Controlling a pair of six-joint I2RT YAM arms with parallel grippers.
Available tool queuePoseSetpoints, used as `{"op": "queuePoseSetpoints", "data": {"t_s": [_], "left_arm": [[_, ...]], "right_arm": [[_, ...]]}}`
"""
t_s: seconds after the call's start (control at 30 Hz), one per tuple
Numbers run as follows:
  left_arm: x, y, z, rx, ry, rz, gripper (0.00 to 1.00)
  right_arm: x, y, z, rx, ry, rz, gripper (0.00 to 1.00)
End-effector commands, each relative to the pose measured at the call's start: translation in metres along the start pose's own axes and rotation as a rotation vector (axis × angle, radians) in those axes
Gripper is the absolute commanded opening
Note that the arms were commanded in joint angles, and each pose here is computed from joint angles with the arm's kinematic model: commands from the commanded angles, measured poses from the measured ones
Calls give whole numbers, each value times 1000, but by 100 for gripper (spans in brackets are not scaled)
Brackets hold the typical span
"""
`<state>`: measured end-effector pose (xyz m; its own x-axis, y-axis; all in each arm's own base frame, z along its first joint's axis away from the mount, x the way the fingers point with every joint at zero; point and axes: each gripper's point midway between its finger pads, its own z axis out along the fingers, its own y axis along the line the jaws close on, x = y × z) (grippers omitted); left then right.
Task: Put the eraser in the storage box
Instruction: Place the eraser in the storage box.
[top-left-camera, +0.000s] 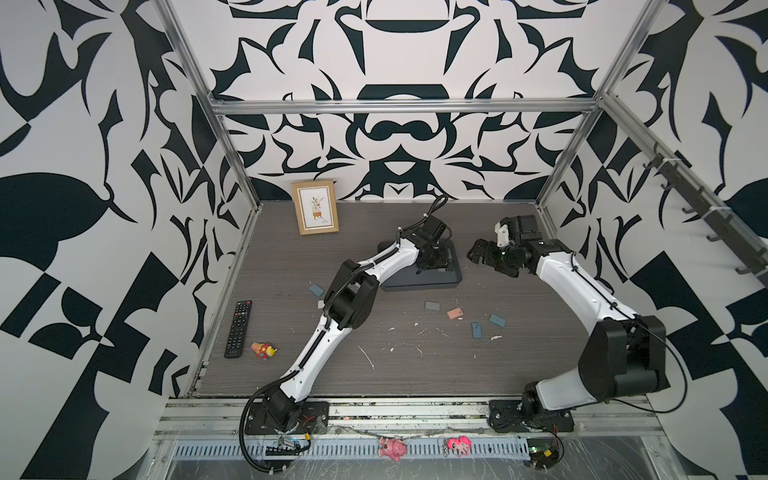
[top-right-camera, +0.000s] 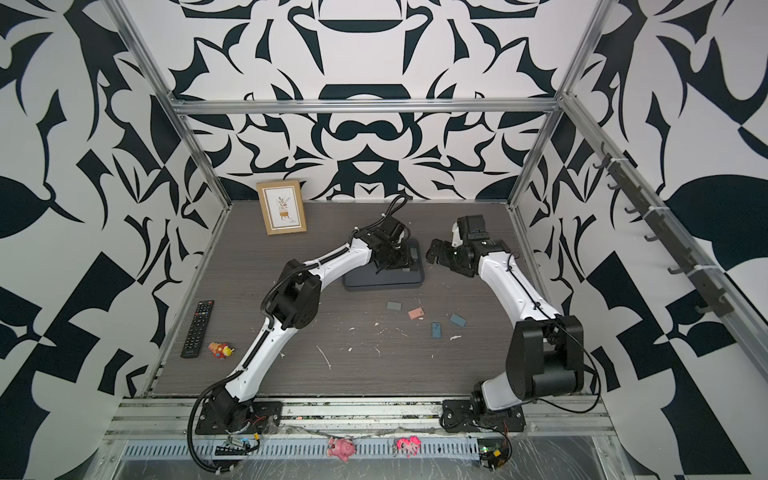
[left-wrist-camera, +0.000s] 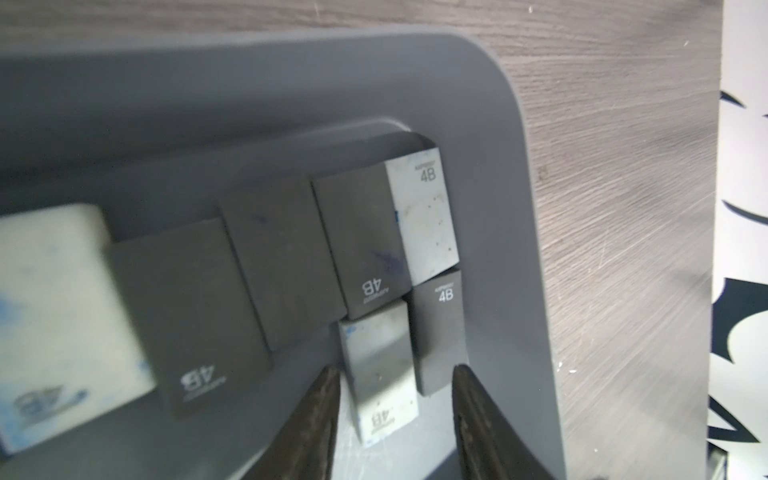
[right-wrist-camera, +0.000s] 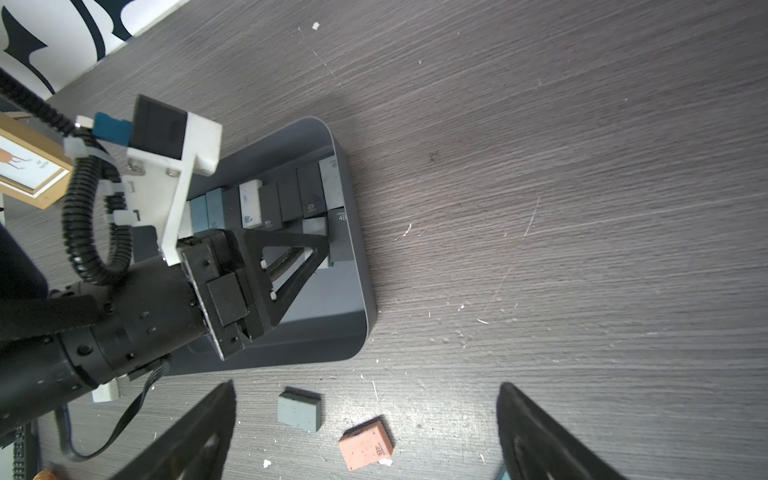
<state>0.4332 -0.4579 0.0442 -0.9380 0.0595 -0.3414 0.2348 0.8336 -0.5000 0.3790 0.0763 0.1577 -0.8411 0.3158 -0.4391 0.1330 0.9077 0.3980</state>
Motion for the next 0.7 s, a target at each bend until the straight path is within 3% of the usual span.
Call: {"op": "queuePoseSetpoints", "data": {"t_s": [0.0,0.67], "left_arm": [[2,-1,-5,13,11,-35,49],[2,-16,0,86,20,-89,57]], "right_arm": [[-7,5,-13,-22,-46,3,99],[-7,2,-15,-18,-48,4,99]]}}
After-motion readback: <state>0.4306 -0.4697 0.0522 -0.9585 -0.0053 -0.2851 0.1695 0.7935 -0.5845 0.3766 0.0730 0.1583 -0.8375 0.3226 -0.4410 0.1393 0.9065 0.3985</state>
